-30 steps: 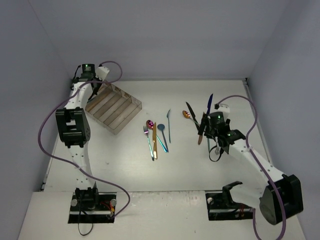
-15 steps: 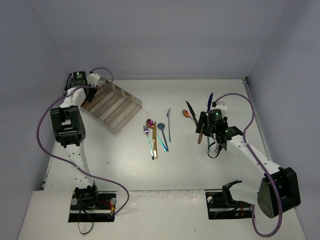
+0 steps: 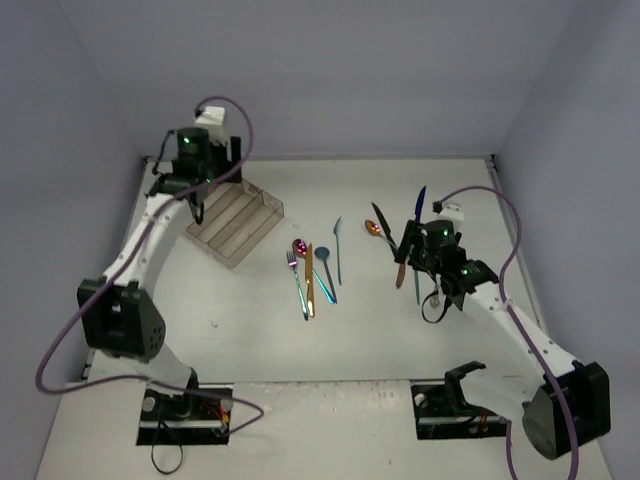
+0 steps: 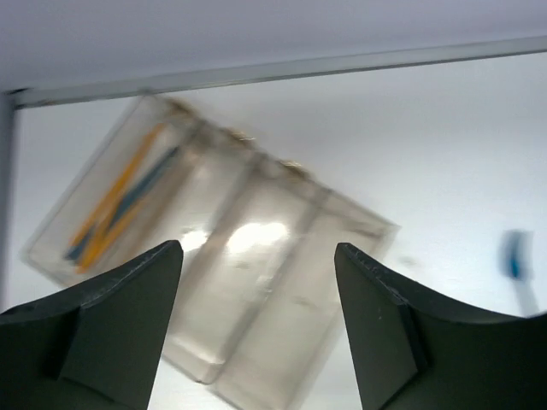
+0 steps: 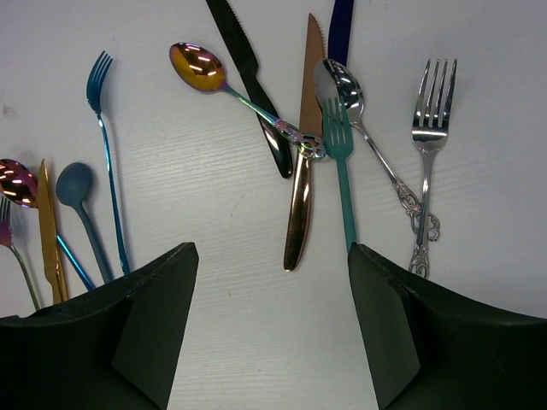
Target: Sort the eating utensils into containers
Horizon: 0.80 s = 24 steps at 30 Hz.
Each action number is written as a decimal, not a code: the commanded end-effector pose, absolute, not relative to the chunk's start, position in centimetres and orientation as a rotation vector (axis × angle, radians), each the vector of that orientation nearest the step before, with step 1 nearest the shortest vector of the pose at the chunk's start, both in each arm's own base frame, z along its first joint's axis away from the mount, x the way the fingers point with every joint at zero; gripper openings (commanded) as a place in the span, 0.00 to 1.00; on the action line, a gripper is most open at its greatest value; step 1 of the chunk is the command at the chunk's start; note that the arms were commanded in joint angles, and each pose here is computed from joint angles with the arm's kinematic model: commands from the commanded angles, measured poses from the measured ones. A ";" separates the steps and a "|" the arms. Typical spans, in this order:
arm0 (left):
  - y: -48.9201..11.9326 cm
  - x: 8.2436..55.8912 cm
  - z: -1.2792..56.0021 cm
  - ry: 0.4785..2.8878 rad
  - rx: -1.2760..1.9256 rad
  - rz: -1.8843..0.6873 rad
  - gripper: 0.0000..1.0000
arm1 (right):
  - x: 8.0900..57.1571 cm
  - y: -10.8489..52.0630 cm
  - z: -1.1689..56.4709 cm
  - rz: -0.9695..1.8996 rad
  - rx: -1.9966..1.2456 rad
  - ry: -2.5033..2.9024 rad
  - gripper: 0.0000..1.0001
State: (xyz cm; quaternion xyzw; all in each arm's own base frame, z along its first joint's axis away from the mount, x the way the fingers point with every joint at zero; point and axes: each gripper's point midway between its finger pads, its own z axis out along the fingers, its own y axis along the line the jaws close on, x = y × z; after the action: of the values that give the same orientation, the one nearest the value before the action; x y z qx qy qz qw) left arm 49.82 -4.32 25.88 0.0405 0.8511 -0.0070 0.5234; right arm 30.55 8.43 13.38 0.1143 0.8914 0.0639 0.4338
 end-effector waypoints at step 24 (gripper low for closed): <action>-22.7 34.9 8.2 2.441 -0.022 -0.167 0.61 | 27.5 8.5 15.7 0.329 0.327 2.064 0.68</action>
State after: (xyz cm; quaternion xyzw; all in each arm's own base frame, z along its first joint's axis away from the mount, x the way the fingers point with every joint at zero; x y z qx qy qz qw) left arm 33.39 -22.01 7.63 0.0148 0.9484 -0.0545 0.3120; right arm 27.16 8.07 14.55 0.1276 0.8648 0.1143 0.4720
